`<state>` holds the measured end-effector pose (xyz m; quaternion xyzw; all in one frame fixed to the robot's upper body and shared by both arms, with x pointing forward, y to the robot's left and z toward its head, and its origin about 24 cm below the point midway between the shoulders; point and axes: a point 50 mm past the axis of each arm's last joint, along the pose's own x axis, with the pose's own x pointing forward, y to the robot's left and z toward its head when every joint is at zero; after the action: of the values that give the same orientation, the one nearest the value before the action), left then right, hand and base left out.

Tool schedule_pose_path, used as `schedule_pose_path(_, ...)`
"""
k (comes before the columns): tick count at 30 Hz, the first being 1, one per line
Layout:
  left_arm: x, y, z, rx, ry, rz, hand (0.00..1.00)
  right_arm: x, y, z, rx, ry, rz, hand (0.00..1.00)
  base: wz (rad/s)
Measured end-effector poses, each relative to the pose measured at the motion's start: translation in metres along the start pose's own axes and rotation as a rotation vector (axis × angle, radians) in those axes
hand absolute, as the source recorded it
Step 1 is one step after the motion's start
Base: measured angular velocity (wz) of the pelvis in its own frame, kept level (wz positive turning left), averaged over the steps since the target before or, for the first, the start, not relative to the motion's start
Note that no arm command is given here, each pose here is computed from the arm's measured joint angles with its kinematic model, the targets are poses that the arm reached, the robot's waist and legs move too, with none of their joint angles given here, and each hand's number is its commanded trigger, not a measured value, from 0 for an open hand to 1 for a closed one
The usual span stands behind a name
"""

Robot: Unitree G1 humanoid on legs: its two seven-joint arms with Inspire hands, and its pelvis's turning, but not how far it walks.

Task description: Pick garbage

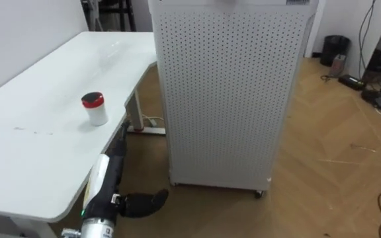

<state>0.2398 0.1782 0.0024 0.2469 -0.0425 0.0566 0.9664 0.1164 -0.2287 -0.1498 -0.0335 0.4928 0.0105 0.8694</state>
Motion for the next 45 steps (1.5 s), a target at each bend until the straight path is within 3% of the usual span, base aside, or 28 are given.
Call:
schedule_pose_path(13, 0.006, 0.010, 0.005, -0.047, -0.012, 0.110, 0.00, 0.001, 0.000, 0.009, -0.013, -0.039, -0.037, 1.00, -0.03)
schedule_pose_path(37, 0.006, 0.027, 0.032, -0.079, -0.162, 0.247, 0.00, 0.003, 0.004, 0.006, -0.053, 0.000, 0.045, 1.00, 0.22)
schedule_pose_path(45, -0.011, 0.028, 0.017, -0.083, -0.085, 0.261, 0.00, 0.002, 0.008, 0.009, -0.076, -0.024, 0.074, 1.00, 0.01)
